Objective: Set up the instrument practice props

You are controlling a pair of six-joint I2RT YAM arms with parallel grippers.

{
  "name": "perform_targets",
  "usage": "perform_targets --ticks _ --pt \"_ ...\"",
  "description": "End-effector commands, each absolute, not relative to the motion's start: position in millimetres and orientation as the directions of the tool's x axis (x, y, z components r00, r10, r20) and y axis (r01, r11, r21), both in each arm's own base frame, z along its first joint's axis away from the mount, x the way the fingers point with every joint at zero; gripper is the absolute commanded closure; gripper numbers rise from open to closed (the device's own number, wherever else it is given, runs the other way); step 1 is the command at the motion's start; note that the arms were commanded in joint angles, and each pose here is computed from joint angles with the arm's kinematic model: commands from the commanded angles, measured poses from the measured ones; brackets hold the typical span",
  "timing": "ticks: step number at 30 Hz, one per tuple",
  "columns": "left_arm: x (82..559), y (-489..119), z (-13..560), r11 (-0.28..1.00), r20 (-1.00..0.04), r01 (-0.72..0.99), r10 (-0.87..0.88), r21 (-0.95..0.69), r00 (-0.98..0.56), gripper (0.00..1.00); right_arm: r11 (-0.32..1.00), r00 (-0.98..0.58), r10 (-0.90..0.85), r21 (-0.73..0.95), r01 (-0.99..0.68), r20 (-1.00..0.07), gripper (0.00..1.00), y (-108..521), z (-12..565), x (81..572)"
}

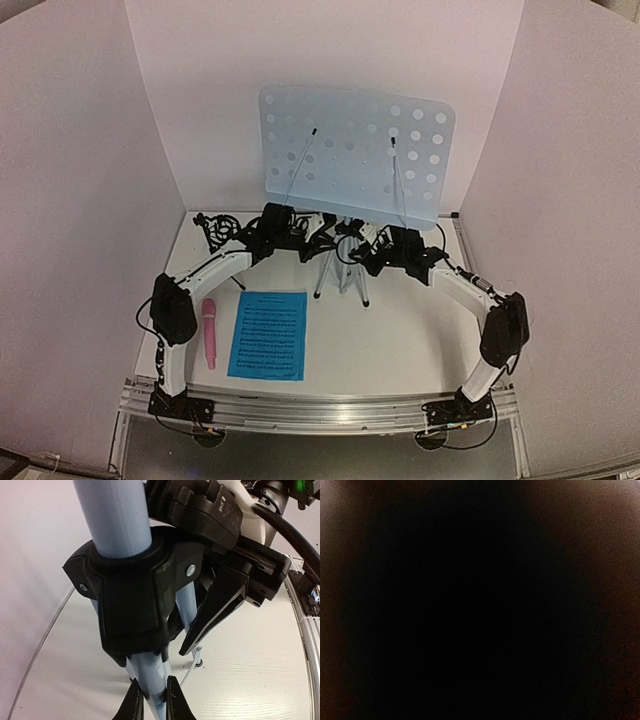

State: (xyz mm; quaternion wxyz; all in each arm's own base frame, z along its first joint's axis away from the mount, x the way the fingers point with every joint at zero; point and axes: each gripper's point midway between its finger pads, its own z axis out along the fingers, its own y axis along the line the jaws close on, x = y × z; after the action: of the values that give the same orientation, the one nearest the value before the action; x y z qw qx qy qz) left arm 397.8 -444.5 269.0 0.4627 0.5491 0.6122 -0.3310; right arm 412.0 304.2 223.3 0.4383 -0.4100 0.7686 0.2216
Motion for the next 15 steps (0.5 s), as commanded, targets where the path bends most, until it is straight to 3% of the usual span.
perform_targets --ticks 1,15 --pt "451 -404 349 0.289 -0.874 0.858 0.38 0.424 0.304 1.0 0.676 -0.367 -0.532 -0.122 -0.727 -0.763 1.0 213 228 431" --pt "453 -388 336 0.236 -0.874 0.912 0.438 0.336 0.209 1.0 0.655 -0.464 -0.519 0.015 -0.755 -0.718 1.0 201 206 456"
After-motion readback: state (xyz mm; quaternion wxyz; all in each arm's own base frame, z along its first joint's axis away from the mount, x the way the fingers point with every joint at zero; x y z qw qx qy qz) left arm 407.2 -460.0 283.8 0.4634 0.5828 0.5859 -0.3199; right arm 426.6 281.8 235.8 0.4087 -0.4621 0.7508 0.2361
